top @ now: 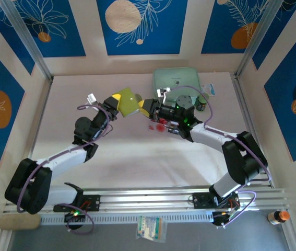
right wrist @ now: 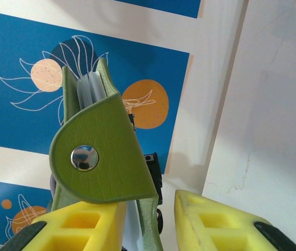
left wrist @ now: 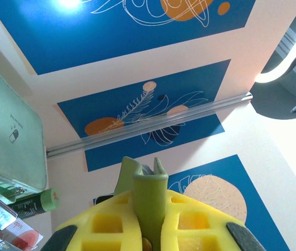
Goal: Put the credit cards into the card holder
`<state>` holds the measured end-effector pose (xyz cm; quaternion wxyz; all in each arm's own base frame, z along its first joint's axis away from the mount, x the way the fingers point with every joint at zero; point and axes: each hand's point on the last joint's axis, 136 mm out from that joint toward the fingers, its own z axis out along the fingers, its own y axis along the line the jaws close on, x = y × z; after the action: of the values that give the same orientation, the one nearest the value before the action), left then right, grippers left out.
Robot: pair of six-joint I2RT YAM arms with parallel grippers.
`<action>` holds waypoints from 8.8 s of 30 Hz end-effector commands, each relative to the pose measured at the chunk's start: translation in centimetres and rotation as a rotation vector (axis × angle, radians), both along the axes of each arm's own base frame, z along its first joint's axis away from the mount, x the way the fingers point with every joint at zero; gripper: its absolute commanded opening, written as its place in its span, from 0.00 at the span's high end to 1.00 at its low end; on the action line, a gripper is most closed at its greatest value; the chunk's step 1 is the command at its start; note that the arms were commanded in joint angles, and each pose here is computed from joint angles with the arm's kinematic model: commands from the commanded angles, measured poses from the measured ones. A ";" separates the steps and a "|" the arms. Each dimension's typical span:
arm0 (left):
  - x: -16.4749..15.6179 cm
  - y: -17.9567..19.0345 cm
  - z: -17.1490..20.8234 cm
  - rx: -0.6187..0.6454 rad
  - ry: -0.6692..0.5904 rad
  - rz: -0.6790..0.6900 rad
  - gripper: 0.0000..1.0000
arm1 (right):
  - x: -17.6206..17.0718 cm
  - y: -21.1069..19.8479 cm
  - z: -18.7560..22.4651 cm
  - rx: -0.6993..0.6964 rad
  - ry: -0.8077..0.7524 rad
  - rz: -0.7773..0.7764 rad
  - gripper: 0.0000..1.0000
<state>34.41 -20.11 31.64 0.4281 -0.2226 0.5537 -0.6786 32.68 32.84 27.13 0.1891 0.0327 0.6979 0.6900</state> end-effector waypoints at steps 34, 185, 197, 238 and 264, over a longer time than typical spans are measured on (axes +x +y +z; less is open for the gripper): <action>-0.2 -0.7 3.0 -0.051 -0.087 -0.016 1.00 | -1.3 0.5 0.6 0.071 -0.003 0.094 0.51; -4.5 1.6 -21.9 1.504 0.439 -0.139 0.00 | -5.3 -1.5 -17.8 -0.412 0.022 -0.156 1.00; -5.7 4.5 -26.0 1.813 0.599 -0.255 0.00 | -6.3 -2.3 -19.1 -0.448 0.057 -0.215 1.00; -4.0 -3.6 -19.8 1.371 0.397 -0.241 0.00 | -7.7 -1.0 -20.7 -0.505 0.082 -0.226 1.00; -6.0 -3.5 -24.8 1.502 0.417 -0.364 0.00 | -7.7 -0.7 -20.7 -0.510 0.083 -0.221 1.00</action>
<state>29.02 -23.72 7.65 0.2417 0.0798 0.9568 -0.1405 24.36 31.67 5.72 0.2203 0.0908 0.8533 0.4639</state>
